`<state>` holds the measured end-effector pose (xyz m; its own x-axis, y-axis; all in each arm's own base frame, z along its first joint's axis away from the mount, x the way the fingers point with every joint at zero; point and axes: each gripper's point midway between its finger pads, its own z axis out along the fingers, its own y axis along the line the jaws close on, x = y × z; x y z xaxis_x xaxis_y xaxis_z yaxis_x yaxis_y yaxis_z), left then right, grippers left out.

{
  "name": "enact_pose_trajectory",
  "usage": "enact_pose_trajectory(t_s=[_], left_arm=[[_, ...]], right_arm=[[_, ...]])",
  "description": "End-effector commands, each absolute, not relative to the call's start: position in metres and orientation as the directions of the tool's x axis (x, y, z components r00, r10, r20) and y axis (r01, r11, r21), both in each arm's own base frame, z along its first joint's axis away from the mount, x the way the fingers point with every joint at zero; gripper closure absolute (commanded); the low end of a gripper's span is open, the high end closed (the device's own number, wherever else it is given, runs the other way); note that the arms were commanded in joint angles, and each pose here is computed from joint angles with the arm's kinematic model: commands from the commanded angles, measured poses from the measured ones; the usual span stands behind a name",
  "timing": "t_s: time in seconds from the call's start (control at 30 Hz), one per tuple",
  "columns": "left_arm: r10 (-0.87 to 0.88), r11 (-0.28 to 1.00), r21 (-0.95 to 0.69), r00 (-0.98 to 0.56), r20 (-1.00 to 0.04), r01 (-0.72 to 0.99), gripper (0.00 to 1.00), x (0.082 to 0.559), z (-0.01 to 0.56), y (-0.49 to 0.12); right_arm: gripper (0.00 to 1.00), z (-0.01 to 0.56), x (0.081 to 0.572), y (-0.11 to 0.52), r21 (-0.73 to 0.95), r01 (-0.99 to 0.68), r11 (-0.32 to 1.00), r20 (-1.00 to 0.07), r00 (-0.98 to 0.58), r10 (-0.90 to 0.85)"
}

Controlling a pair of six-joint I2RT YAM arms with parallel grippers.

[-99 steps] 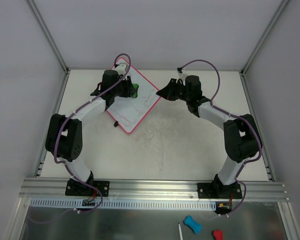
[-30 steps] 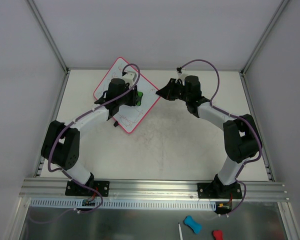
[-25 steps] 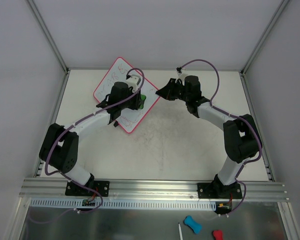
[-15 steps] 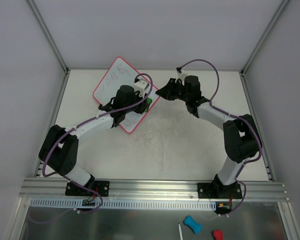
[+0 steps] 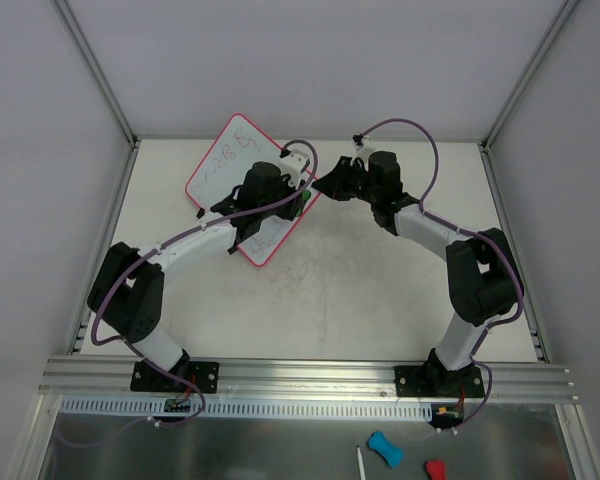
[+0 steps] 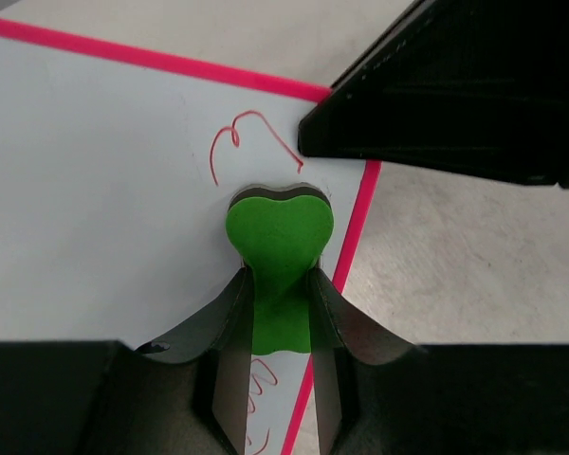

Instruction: Erase the whiteboard

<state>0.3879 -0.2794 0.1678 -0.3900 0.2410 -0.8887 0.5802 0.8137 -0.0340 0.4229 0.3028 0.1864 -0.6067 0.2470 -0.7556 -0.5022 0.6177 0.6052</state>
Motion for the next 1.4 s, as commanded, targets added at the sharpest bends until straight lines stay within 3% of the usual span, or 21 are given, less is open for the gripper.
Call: enact_pose_trajectory(t_s=[0.0,0.83,1.37], left_arm=[[0.276,0.808,-0.02,-0.409,-0.87,0.589,1.0,0.394,0.155,-0.292],[0.303,0.919,0.106,-0.507,-0.807,0.38,1.0,0.427,0.147,-0.259],[0.302,0.912,0.092,-0.504,-0.809,0.4,1.0,0.433,0.153,-0.269]], right_arm=[[1.0,0.192,0.385,0.343,0.593,-0.616,0.519,-0.772,-0.619,0.147],[1.0,0.189,0.383,0.344,0.591,-0.615,0.521,-0.771,-0.62,0.142],[1.0,0.191,0.383,0.344,0.589,-0.619,0.52,-0.774,-0.616,0.143]])
